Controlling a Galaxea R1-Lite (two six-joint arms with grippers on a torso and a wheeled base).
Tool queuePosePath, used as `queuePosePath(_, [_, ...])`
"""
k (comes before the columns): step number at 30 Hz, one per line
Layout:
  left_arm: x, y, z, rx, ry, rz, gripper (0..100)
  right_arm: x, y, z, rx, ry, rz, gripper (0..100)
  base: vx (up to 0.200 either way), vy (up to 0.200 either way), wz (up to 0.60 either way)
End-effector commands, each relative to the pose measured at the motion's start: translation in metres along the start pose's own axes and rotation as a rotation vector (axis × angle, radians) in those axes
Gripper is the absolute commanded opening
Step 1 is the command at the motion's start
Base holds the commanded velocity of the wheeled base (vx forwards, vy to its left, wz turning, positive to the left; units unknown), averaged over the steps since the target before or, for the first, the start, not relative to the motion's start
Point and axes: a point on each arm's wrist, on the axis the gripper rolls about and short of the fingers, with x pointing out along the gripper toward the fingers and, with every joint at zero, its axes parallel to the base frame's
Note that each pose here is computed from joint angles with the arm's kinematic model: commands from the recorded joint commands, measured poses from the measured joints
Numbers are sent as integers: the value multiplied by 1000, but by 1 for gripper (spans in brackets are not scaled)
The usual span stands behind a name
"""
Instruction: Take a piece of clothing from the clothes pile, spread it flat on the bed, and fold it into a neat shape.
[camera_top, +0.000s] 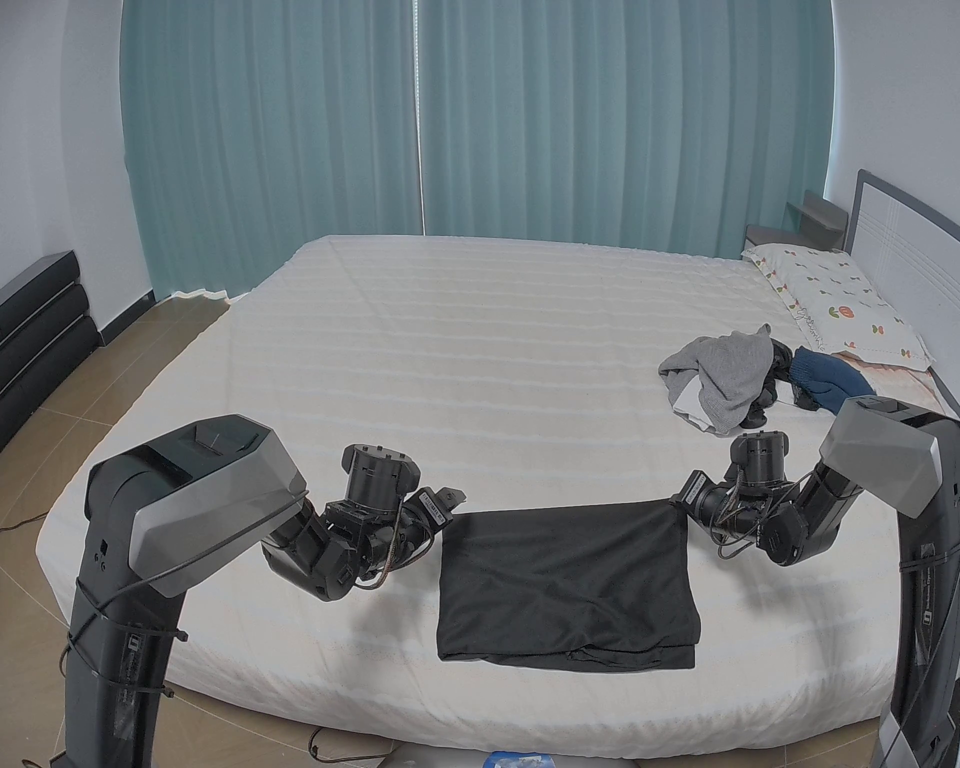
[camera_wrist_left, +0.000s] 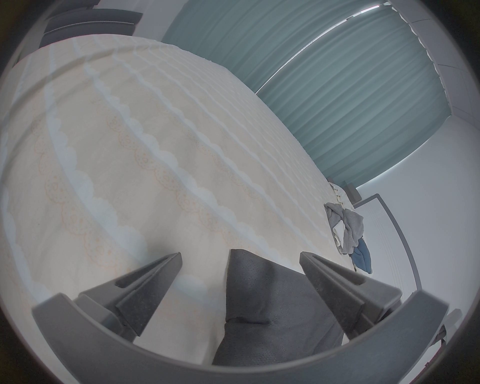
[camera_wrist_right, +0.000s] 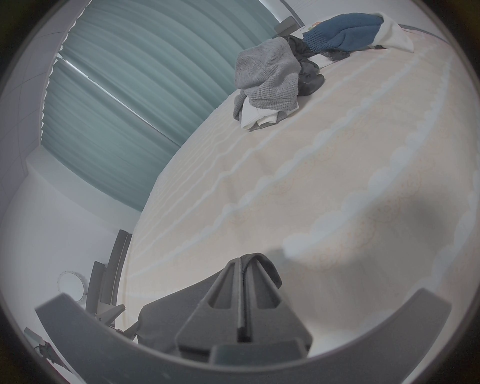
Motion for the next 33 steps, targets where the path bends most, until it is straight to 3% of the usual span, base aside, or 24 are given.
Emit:
queuePosePath(1, [0, 0, 0, 0, 0, 0, 100, -1, -2, -1, 1, 5, -5, 0, 0, 0, 0])
queuePosePath(4, [0, 0, 0, 0, 0, 0, 100, -2, -4, 1, 4, 2, -10, 0, 0, 0, 0])
queuePosePath(5, [0, 0, 0, 0, 0, 0, 100, -3, -3, 1, 4, 2, -10, 100, 0, 0, 0])
queuePosePath(10, [-1, -1, 1, -2, 1, 1, 100, -8, -6, 3, 15, -1, -12, 100, 0, 0, 0])
queuePosePath(15, [-2, 2, -1, -2, 7, 10, 100, -43, 8, 7, 42, 11, 23, 100, 0, 0, 0])
queuePosePath(21, [-11, 4, -3, -9, 29, 19, 100, -99, 9, -15, 31, 177, 83, 100, -33, 0, 0])
queuePosePath(27, [-14, 5, -3, -11, 29, 22, 100, -121, -3, -40, -109, 294, 83, 100, -200, 0, 0])
queuePosePath(33, [-14, 8, -5, -8, 33, 29, 100, -122, -1, -50, -139, 322, 89, 100, -33, 0, 0])
